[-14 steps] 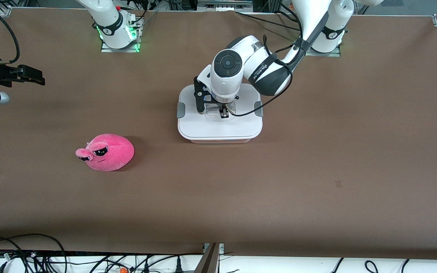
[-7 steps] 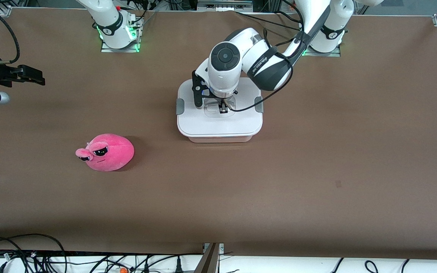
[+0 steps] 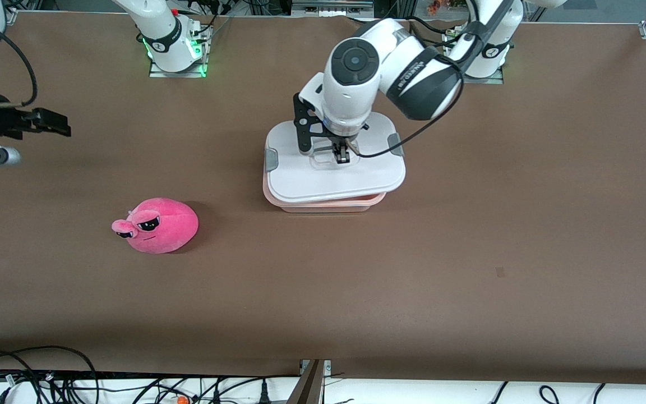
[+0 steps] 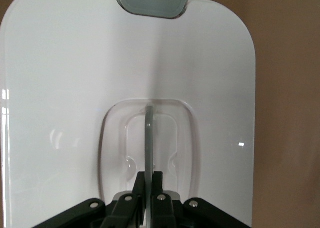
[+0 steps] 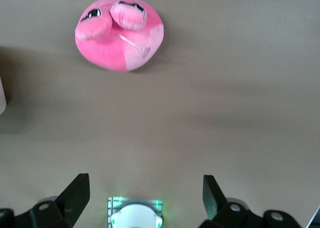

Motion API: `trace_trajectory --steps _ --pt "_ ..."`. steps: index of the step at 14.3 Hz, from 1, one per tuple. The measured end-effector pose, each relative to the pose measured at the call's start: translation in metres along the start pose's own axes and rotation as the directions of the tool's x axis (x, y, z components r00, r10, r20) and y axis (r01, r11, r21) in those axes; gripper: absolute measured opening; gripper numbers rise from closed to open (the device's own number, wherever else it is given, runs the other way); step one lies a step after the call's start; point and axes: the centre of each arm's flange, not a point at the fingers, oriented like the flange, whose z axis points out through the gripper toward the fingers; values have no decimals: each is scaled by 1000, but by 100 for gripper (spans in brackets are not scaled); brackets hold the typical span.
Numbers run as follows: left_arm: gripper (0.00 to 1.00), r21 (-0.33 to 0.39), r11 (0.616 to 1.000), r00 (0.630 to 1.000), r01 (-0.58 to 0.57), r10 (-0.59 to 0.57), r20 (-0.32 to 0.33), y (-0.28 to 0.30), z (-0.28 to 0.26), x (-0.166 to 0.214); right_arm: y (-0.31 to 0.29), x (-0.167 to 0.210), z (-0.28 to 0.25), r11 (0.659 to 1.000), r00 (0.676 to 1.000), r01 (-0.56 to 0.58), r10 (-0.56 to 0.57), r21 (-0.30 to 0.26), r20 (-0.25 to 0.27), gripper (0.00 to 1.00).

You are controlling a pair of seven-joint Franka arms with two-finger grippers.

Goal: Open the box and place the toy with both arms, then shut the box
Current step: 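Lift the lid aside with the left gripper while the right gripper reaches the toy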

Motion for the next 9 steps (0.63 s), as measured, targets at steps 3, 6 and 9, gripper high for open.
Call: trace_trajectory --steps 3,6,9 --pt "7 -70 996 999 49 -48 23 -39 -21 -53 -21 26 21 999 999 40 -40 -14 -12 100" --pt "7 -133 988 996 75 -67 64 -81 -40 -128 -35 49 48 994 993 109 -109 -22 -34 100" --pt "7 -190 975 991 113 -98 87 -110 -60 -203 -34 63 85 992 989 127 -129 -24 -69 100"
